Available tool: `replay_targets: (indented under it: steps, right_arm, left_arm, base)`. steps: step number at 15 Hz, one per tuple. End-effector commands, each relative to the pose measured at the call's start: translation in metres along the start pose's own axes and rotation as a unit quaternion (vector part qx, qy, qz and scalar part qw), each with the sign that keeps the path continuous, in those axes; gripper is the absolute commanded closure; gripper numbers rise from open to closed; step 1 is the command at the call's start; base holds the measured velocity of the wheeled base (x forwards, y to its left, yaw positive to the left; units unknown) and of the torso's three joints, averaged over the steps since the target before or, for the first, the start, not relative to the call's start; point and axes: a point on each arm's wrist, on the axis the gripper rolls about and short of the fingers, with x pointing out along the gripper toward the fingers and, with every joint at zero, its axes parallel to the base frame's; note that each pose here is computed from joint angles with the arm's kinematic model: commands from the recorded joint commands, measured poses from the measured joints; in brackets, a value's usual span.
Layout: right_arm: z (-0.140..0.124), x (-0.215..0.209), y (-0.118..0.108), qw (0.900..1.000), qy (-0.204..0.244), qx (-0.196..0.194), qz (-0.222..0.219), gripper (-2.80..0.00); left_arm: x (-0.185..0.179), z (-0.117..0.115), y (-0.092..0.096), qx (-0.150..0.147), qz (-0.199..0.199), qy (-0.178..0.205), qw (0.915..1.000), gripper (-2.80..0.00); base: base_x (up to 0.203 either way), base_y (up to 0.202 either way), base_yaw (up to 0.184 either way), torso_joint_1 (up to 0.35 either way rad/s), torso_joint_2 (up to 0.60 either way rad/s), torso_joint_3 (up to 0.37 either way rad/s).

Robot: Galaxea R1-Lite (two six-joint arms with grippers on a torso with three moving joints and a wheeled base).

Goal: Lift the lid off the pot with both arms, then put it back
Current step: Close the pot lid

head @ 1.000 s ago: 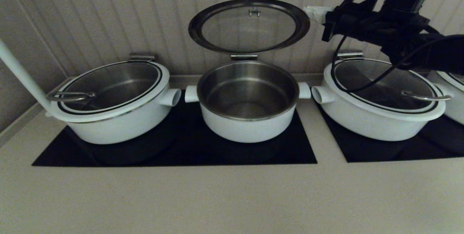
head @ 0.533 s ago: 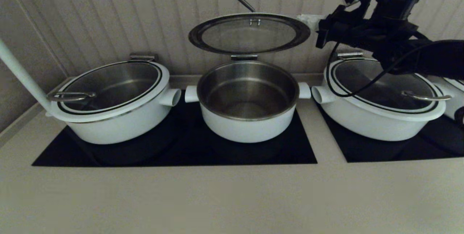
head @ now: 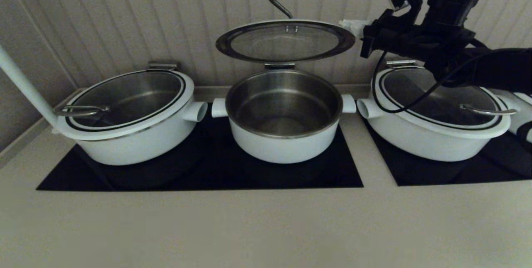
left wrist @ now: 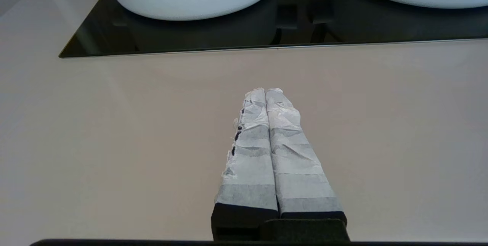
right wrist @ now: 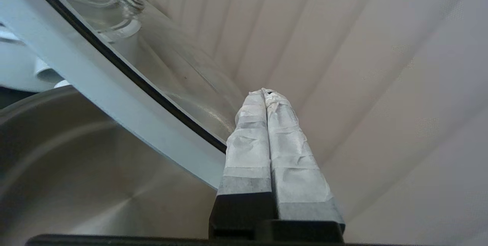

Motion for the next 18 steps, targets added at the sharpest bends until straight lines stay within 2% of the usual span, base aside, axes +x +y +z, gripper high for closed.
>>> replay_targets:
  steps: [1, 11, 18]
  right_arm:
    - [0.0, 0.0, 0.001, 1.0, -0.005, -0.001, 0.016, 0.0]
    - [0.01, 0.006, 0.017, 0.999, -0.005, 0.012, 0.038, 0.0]
    - [0.01, -0.001, 0.033, 0.998, 0.013, 0.032, 0.052, 0.0]
  left_arm:
    - [0.0, 0.0, 0.0, 0.0, 0.0, 0.0, 1.0, 0.0]
    - [0.0, 0.0, 0.0, 0.0, 0.0, 0.0, 1.0, 0.0]
    - [0.0, 0.0, 0.0, 0.0, 0.0, 0.0, 1.0, 0.0]
  base:
    - [0.0, 0.0, 0.0, 0.0, 0.0, 0.0]
    - [0.0, 0.0, 0.0, 0.0, 0.0, 0.0]
    - [0.0, 0.0, 0.0, 0.0, 0.0, 0.0]
